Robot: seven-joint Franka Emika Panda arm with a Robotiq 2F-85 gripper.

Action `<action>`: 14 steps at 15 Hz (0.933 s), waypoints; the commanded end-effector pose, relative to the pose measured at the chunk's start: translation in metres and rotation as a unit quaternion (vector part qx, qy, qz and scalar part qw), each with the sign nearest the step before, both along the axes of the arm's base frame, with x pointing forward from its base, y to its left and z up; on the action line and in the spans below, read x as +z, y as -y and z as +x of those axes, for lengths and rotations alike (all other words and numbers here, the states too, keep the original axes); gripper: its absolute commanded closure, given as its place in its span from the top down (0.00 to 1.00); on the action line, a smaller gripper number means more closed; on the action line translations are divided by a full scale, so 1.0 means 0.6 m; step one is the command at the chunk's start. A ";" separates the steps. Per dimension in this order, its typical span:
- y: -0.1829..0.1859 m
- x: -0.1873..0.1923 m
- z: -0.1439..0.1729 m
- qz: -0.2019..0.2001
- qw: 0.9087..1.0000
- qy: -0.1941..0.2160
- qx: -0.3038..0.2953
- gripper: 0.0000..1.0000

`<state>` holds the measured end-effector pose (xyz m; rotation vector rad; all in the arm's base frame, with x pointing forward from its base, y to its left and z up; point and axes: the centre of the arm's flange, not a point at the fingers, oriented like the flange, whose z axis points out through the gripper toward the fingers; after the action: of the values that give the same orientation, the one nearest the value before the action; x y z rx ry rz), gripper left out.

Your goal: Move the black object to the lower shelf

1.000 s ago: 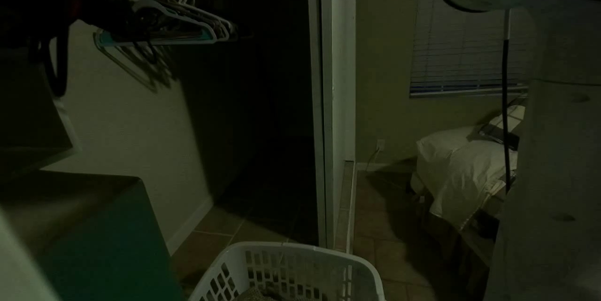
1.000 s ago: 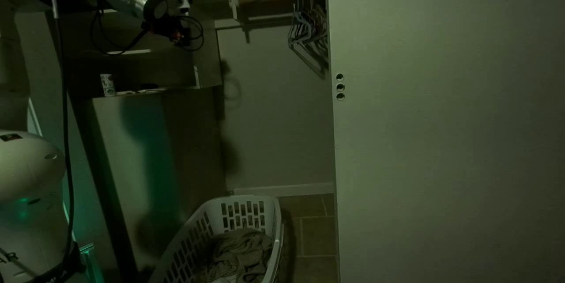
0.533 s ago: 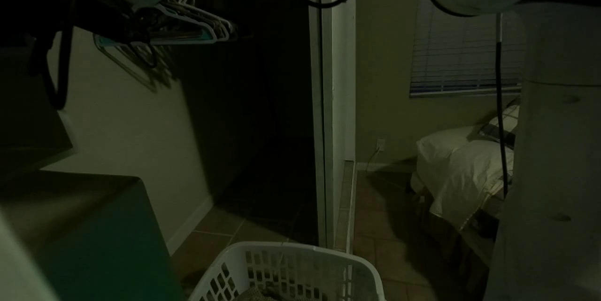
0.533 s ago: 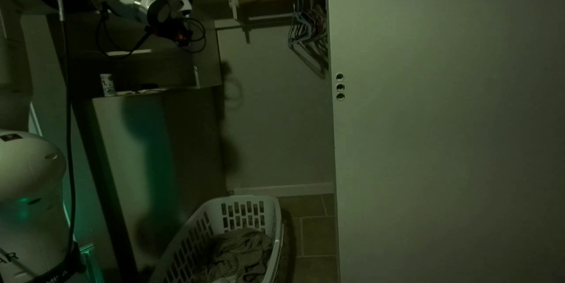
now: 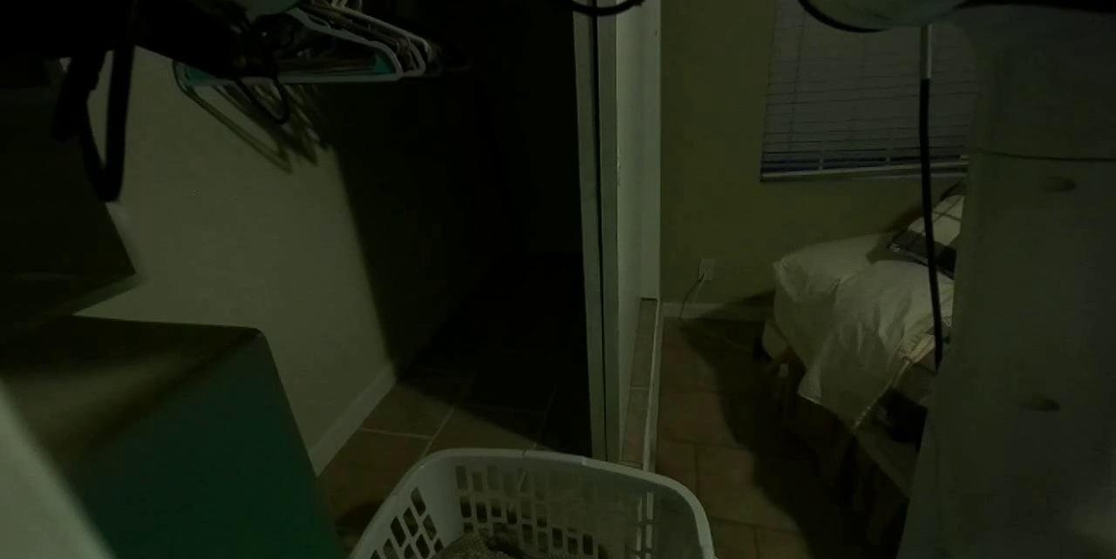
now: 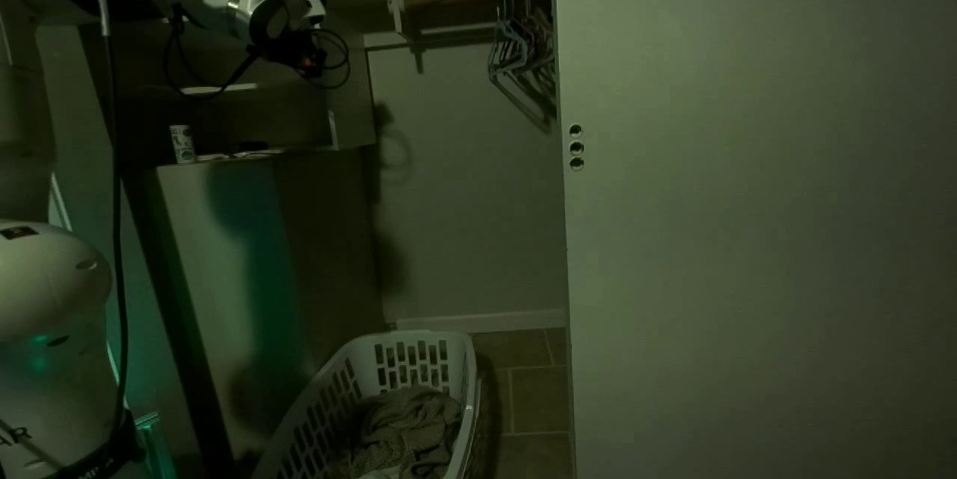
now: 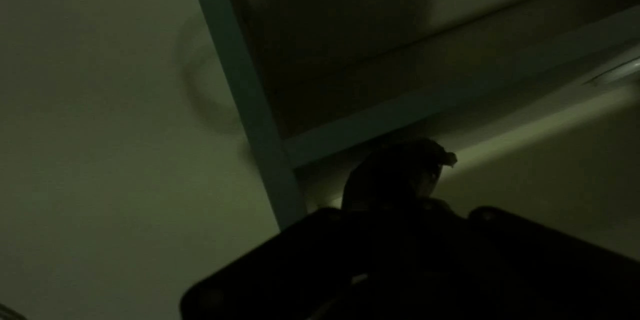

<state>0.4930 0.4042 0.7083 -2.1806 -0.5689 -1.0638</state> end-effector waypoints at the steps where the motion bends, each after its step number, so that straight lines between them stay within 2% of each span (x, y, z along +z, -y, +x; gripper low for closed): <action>1: 0.021 0.021 -0.029 0.002 1.000 0.018 0.026 0.01; 3: 0.035 0.035 -0.046 -0.006 0.999 0.026 0.042 0.02; 7: 0.067 0.052 -0.075 -0.060 0.995 0.032 0.067 0.01; 14: 0.118 0.029 -0.122 -0.109 0.989 -0.046 0.091 0.01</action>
<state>0.4407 0.3546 0.7362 -2.2739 -0.8360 -0.9154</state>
